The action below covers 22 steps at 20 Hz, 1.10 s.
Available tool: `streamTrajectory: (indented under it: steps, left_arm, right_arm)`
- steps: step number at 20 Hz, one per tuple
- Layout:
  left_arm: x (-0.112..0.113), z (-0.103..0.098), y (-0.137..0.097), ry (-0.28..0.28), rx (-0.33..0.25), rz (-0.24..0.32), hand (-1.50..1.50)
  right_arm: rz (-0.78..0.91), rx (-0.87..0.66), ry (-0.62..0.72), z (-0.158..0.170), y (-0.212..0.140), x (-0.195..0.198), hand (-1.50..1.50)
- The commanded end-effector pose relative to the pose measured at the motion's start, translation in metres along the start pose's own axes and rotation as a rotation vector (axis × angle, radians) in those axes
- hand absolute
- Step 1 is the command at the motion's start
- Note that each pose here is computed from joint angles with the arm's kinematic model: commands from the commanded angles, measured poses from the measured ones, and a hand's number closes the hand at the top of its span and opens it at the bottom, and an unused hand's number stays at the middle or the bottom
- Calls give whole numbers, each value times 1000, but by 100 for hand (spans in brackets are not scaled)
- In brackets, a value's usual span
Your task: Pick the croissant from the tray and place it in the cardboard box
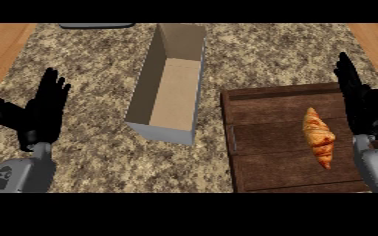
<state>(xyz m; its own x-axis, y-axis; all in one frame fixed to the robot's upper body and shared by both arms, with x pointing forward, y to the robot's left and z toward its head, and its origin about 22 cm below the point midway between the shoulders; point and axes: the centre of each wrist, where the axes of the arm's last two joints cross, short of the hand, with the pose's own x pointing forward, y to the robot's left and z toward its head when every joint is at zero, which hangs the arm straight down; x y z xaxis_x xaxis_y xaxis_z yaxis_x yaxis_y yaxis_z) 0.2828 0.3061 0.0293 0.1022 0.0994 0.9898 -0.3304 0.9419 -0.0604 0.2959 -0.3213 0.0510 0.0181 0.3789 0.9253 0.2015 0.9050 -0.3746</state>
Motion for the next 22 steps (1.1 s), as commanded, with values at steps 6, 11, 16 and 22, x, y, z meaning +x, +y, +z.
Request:
streamTrajectory:
  steps: [6,11,16,22]
  left_arm:
    - [15,-4,68,-123,39,-626,0]
    - [-15,8,64,-63,7,-627,0]
    - [-18,3,57,-75,-2,-643,0]
    - [-20,7,51,-65,-16,-630,0]
  right_arm:
    - [64,504,-30,10,-10,14,-150]
    - [605,689,-155,35,-66,-24,-150]
    - [257,660,-278,25,-132,-43,-150]
    - [632,733,-364,-5,-149,-10,-150]
